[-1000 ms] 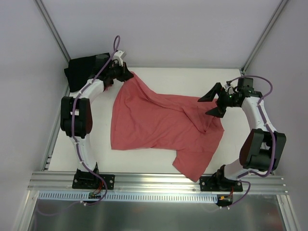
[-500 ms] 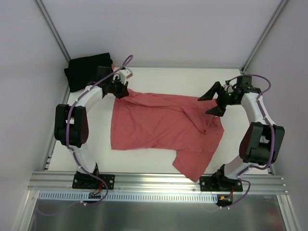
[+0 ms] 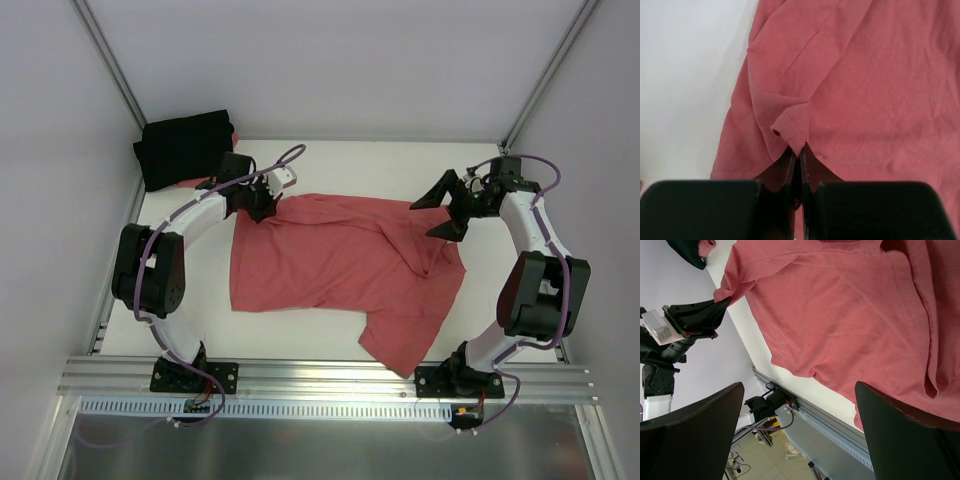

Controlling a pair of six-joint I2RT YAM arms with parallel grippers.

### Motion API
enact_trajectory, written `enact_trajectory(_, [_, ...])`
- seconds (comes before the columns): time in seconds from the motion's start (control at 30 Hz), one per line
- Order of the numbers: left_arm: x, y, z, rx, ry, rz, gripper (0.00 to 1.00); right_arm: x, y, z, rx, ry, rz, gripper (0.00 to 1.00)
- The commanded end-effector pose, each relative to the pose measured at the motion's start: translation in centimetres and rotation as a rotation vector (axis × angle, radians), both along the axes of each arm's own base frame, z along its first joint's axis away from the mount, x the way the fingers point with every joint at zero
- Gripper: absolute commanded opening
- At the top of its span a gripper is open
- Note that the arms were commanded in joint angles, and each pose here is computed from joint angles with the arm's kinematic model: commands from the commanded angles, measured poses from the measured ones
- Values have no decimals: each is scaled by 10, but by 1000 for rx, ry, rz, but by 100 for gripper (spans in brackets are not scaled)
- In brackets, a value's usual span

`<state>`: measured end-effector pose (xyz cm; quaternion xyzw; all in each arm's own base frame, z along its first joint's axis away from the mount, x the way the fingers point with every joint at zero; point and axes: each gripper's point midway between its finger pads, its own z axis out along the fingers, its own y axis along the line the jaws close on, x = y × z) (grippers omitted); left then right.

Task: Fold and stack the t-shirts
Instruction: Fold the flattened tshirt in 1/3 of the way

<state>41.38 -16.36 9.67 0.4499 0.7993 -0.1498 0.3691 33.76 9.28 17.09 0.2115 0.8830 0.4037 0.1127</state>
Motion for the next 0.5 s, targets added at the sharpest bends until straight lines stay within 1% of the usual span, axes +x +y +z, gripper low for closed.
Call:
enact_trajectory(0.0, [-7, 6, 21, 36, -69, -32, 0, 6, 3, 12, 6, -31, 14, 99])
enact_trajectory(0.1, [-15, 14, 17, 71, -79, -23, 0, 5, 4, 11, 6, -28, 16, 99])
enact_trajectory(0.2, [-20, 27, 10, 119, -71, 25, 0, 6, 4, 10, 3, -29, 16, 100])
enact_trajectory(0.27, [-23, 43, 1, 175, -68, 95, 1, 7, 5, 10, 5, -29, 17, 100])
enact_trajectory(0.3, [-19, 48, 6, 179, -100, 143, 11, 7, 4, 10, 4, -31, 18, 99])
enact_trajectory(0.33, [-24, 56, -4, 209, -93, 169, 39, 8, 5, 11, 5, -32, 19, 99])
enact_trajectory(0.37, [-20, 70, -3, 260, -119, 234, 72, 8, 5, 11, 4, -34, 20, 99])
enact_trajectory(0.4, [-21, 78, -1, 280, -145, 267, 98, 8, 6, 11, 6, -30, 21, 99])
enact_trajectory(0.47, [-16, 92, -2, 303, -206, 347, 99, 9, 6, 10, 7, -27, 22, 100])
